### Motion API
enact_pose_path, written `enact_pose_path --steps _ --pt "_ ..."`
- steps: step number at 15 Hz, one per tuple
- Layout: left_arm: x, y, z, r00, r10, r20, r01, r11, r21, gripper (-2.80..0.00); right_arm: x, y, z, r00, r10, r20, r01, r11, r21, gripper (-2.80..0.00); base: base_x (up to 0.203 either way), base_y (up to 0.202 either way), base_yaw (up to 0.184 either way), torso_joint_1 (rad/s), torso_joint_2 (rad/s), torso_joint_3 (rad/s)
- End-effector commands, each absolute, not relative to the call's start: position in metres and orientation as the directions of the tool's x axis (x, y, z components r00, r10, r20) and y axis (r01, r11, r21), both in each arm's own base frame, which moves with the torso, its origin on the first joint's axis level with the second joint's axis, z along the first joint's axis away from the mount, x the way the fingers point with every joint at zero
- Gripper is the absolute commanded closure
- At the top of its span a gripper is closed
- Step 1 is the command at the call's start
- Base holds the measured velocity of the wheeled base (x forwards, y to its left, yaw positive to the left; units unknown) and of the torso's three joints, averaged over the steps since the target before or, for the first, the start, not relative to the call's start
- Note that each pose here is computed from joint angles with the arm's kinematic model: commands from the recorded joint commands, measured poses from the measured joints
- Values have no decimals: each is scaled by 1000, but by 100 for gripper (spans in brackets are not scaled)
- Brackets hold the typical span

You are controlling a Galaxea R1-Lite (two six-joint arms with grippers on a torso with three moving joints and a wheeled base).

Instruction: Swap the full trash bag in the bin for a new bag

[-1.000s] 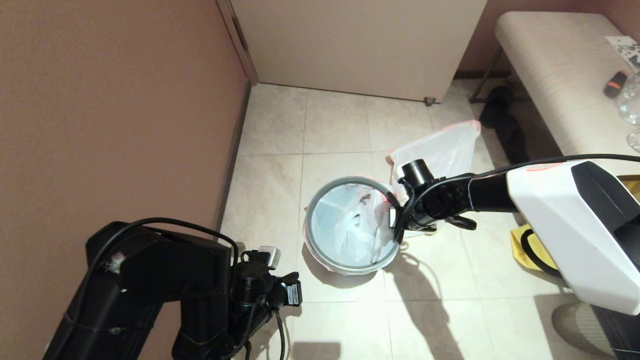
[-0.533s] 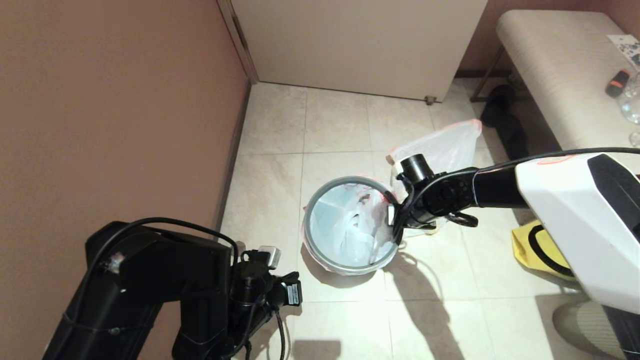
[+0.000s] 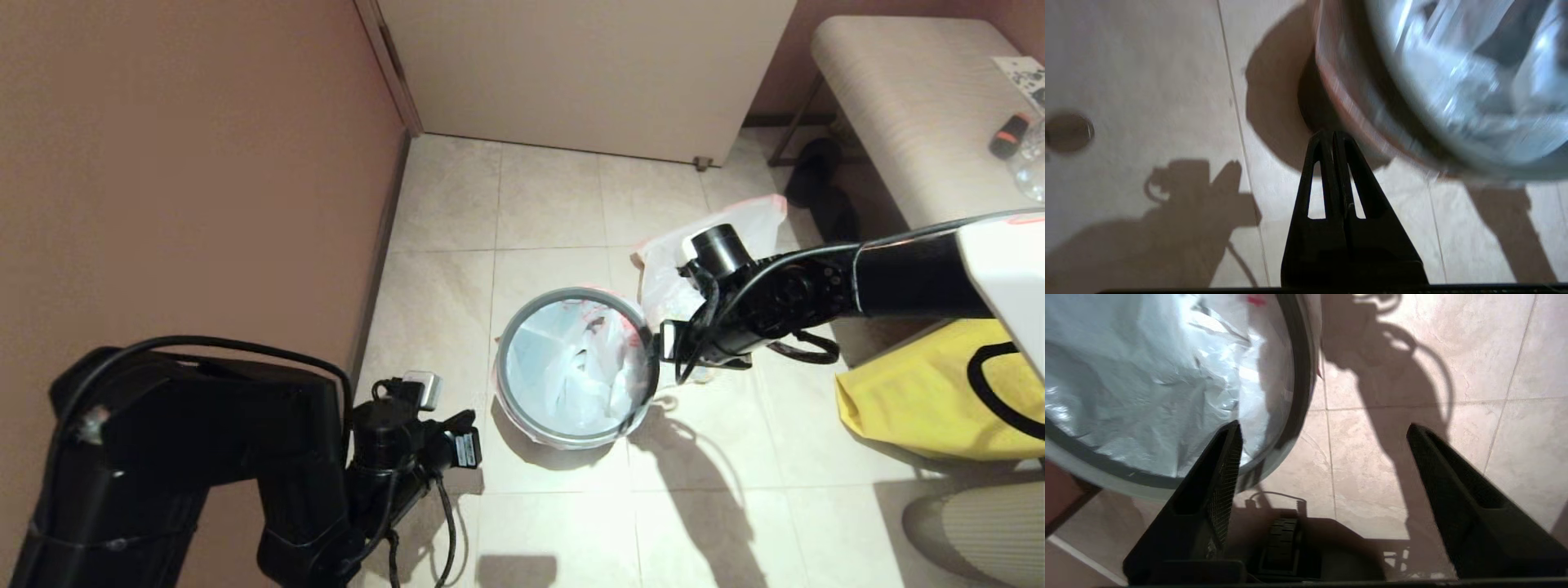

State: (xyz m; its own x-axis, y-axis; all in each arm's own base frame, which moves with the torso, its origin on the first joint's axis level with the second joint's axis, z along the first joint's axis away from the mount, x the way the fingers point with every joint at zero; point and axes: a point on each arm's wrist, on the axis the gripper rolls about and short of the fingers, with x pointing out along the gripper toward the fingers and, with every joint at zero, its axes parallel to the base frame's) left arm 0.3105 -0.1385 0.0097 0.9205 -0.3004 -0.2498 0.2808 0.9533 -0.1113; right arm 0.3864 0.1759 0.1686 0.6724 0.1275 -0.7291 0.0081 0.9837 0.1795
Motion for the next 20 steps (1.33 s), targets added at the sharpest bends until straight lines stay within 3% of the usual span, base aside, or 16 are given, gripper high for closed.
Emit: enact_pose_path --steps 1,5,8,12,15,20 --pt "318 -142 50 942 -314 -123 303 948 -99 0 376 166 195 719 146 -680 9 976 218 0 0 0 0 0 0 0" --pt "337 -152 97 921 -387 -39 383 920 -84 0 387 125 194 759 162 -631 49 952 303 0 0 0 0 0 0 0" --pt "343 -143 108 808 -583 -87 532 785 -317 0 397 91 190 666 456 -591 -73 828 556 0 0 0 0 0 0 0" --pt "379 -119 65 741 -650 -167 557 734 -389 0 420 56 151 500 692 -521 -126 653 747 0 0 0 0 0 0 0" --pt "395 -108 42 675 -716 -180 607 677 -418 0 433 58 114 440 717 -541 -94 636 766 0 0 0 0 0 0 0" --pt "405 -117 32 659 -732 -174 625 661 -414 0 433 74 102 393 736 -552 -101 631 769 0 0 0 0 0 0 0"
